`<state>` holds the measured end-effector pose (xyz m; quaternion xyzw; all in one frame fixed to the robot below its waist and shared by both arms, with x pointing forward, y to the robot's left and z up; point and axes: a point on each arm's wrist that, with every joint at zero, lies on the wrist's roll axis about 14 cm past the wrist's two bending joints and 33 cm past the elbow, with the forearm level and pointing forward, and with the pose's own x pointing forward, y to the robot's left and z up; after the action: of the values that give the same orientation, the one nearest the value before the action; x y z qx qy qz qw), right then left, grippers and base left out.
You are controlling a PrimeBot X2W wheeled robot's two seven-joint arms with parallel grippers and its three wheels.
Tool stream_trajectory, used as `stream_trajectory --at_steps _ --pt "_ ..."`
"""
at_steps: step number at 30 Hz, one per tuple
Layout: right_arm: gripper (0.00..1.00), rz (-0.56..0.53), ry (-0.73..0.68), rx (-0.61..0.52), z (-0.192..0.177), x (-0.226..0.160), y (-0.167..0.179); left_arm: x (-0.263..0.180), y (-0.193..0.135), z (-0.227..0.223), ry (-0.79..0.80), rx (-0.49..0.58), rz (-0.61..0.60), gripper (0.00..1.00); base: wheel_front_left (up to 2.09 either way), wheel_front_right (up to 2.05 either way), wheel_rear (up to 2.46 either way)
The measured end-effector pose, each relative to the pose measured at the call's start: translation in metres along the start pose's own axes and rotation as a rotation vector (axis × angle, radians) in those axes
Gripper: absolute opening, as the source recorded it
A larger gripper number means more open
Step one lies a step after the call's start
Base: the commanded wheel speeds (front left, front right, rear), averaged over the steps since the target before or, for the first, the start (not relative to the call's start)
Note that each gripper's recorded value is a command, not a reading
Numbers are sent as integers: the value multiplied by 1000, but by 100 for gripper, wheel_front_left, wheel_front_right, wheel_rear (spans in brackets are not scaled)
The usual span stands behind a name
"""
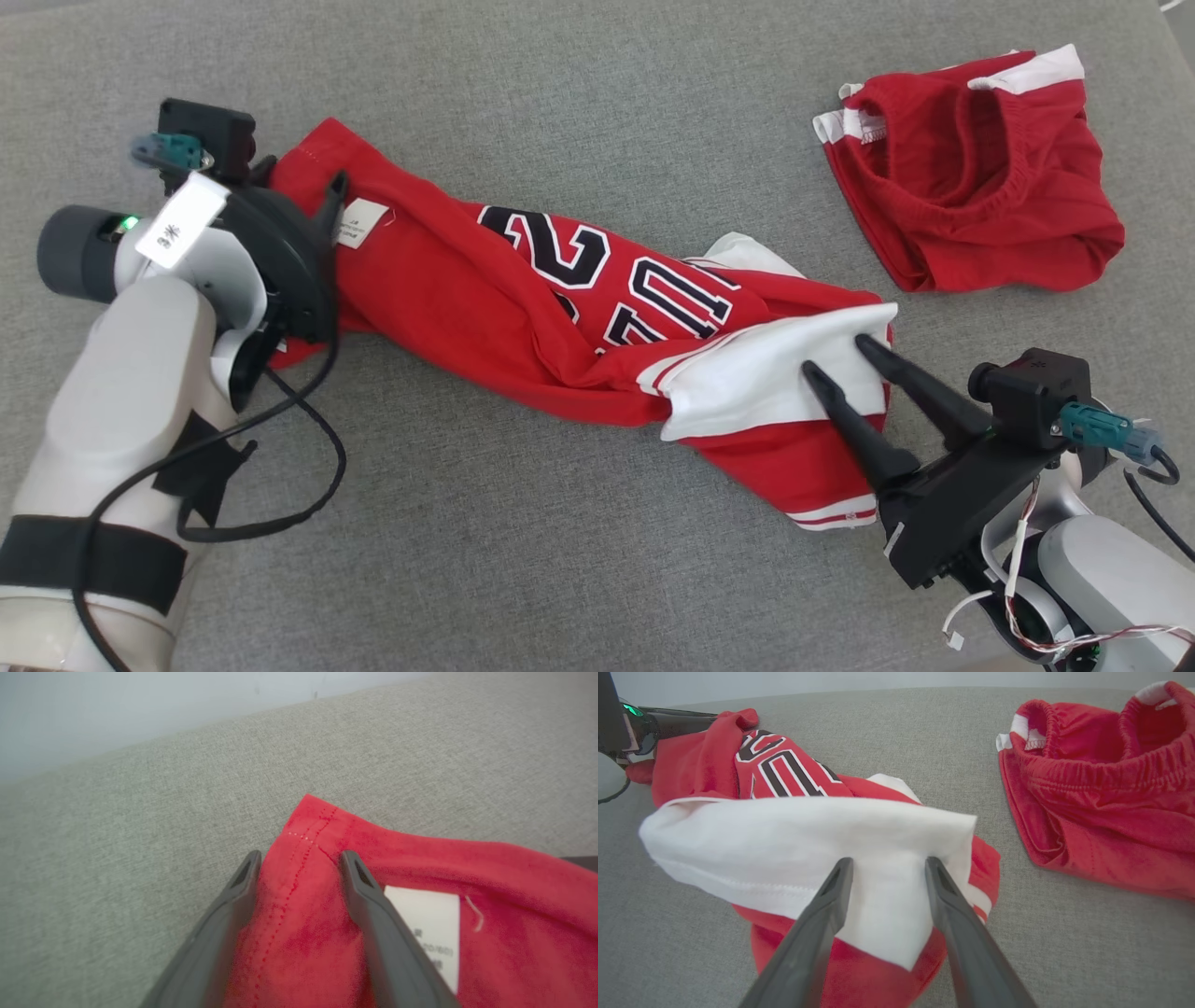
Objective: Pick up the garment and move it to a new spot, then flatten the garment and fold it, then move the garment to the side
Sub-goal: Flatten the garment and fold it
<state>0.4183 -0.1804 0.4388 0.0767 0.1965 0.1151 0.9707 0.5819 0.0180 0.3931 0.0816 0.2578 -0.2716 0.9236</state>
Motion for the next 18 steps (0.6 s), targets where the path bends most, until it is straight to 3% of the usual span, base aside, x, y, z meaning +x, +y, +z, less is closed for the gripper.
stream_trajectory --at_steps 1,2,11,18 --pt "0 1 1 4 -1 1 1 1 0 -2 4 -2 -1 3 0 0 0" --pt "0 1 2 5 -1 1 1 1 -1 -2 -2 3 -4 0 0 0 0" --pt "0 18 -2 2 0 8 6 -3 -1 33 -106 46 1 0 0 0 0" --pt "0 62 -207 -46 73 22 7 -31 33 71 -247 -66 86 0 0 0 0"
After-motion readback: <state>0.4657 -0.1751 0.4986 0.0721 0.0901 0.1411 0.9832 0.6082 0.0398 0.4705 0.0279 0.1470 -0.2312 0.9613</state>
